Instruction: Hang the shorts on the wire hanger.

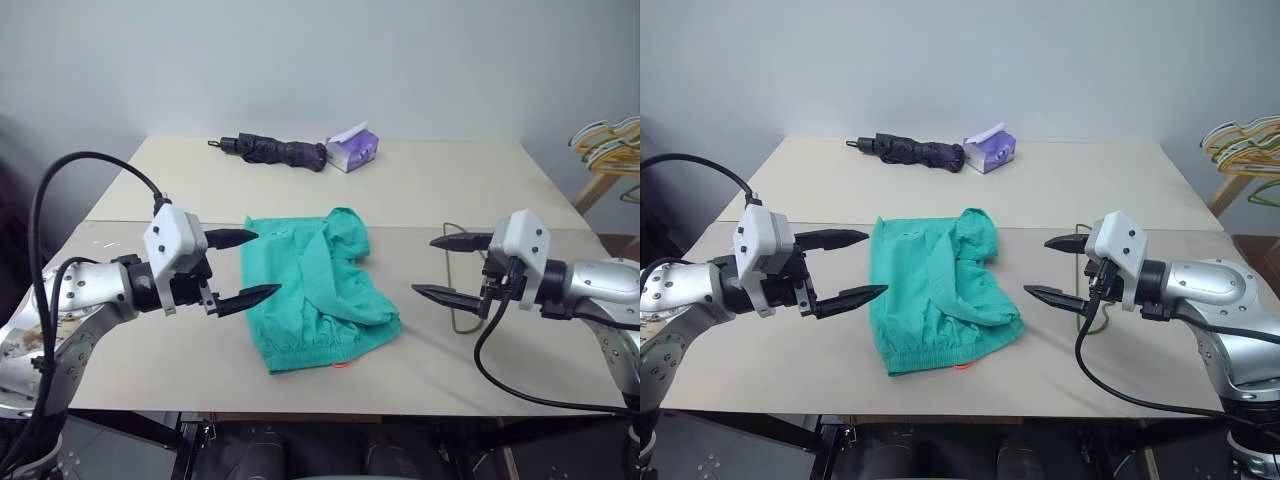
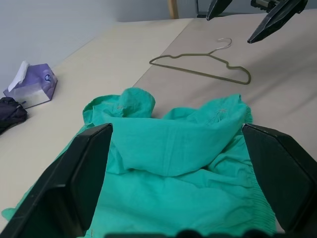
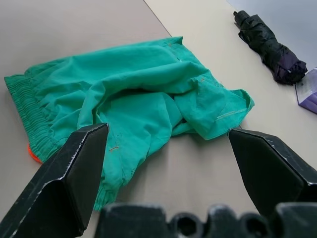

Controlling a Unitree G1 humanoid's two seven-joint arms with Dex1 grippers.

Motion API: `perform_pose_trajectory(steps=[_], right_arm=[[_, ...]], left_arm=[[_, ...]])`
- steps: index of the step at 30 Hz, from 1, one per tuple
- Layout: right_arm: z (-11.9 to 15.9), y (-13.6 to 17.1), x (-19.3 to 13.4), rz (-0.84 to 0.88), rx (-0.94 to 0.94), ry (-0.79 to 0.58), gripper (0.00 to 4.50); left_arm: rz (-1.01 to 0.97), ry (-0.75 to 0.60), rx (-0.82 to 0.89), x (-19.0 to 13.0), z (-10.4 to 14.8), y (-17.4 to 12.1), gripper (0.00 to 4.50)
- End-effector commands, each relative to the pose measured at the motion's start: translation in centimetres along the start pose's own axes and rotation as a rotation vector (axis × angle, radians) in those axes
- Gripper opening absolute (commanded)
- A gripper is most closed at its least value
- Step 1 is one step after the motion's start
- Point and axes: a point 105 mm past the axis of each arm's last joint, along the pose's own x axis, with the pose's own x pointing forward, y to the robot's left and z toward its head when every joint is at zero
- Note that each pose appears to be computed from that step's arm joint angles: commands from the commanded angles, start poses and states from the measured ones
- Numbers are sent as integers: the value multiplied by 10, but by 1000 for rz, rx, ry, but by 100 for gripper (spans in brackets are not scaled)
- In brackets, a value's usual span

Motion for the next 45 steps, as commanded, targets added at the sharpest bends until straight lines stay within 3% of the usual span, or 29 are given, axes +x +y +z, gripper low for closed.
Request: perform_pose_trajectory(steps=[1,10,17,21,26,35,39,45], right_arm=[[15,-5,-4,-23,-66,-32,447],[15,19,18,49,-167,14,447],[-39,42,55,64,-190,260,447],[-53,39,71,25,-177,312,447],[-47,36,79,1,-143,266,322],[-38,27,78,28,-98,194,2],[-35,4,67,38,-115,196,2],[-37,-61,49,77,-130,204,2]], left_arm=[[-22,-41,52,0,10,-1,450],[-50,-59,9,2,10,-2,450],[-76,-58,8,4,12,-2,450],[-80,-59,11,5,14,-1,450],[-73,-53,7,5,14,0,450],[-71,-50,9,7,12,0,450],[-66,-49,11,7,12,1,450],[-65,-53,18,11,11,3,450]])
